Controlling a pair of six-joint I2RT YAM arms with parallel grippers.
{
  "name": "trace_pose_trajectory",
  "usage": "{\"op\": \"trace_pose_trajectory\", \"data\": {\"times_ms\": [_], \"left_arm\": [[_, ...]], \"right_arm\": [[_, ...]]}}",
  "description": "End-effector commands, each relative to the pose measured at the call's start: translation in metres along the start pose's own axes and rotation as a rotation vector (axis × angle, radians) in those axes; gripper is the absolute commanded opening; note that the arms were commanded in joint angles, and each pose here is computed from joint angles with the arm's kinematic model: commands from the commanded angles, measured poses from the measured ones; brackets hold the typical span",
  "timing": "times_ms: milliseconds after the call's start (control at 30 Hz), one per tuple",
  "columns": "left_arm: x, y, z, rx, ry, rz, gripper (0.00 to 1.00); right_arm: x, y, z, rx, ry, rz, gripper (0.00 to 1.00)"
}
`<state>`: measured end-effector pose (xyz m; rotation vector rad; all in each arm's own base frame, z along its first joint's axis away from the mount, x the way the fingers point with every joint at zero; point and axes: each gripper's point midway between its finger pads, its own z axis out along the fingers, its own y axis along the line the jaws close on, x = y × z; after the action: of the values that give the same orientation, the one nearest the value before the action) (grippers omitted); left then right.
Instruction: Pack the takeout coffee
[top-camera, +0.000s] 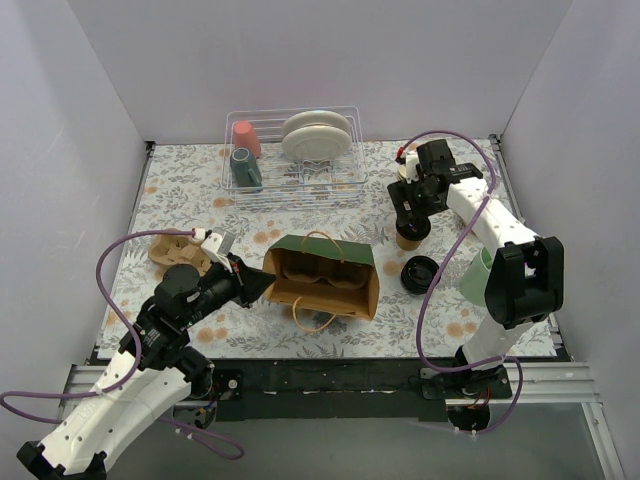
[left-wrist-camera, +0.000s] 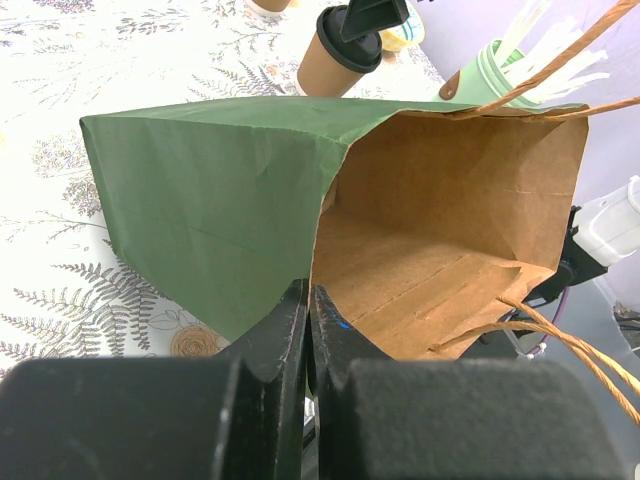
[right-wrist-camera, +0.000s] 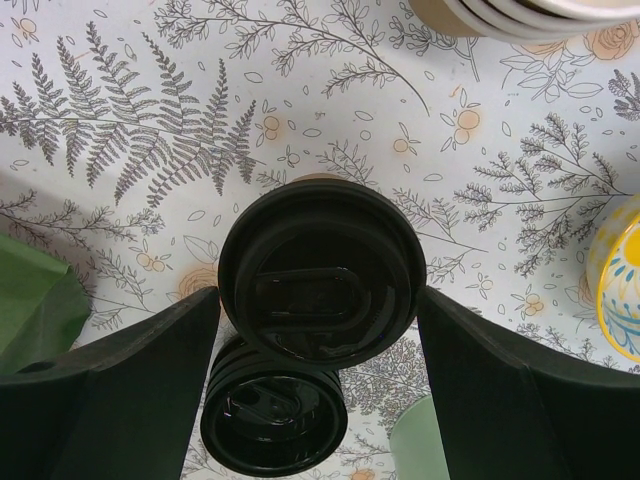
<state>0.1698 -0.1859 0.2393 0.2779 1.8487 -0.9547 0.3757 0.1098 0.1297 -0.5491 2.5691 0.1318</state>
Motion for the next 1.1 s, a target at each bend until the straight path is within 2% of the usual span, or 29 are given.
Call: {"op": "trace_pose_trajectory", "data": {"times_ms": [0,300,700,800,933,1067], "left_arm": [[-0.005,-0.001,-0.002,-0.001,-0.019,-0.001,0.00],[-0.005,0.000,-0.002,-0.007,-0.020,-0.001,0.00],[-0.006,0.000,-0.002,-0.010,-0.018,0.000,0.00],[-0.006,0.000,-0.001,-0.012,-0.018,-0.002,0.00],[-0.009,0.000,-0.002,-0.017,-0.022,-0.006,0.00],[-0.009,0.002,-0.002,-0.032,-0.020,-0.009,0.00]], "right_arm": [[-0.011,-0.001,-0.005,0.007,-0.031,-0.010,0.87],[0.002,-0.001,0.008,0.004,0.008,-0.005,0.81],[0.009,0.002,0.017,0.000,0.025,-0.005,0.81],[0.009,0.003,0.019,-0.003,0.030,-0.007,0.77],[0.010,0.003,0.019,-0.003,0.034,-0.010,0.61],[0.007,0.003,0.013,0.005,0.020,-0.021,0.58]]}}
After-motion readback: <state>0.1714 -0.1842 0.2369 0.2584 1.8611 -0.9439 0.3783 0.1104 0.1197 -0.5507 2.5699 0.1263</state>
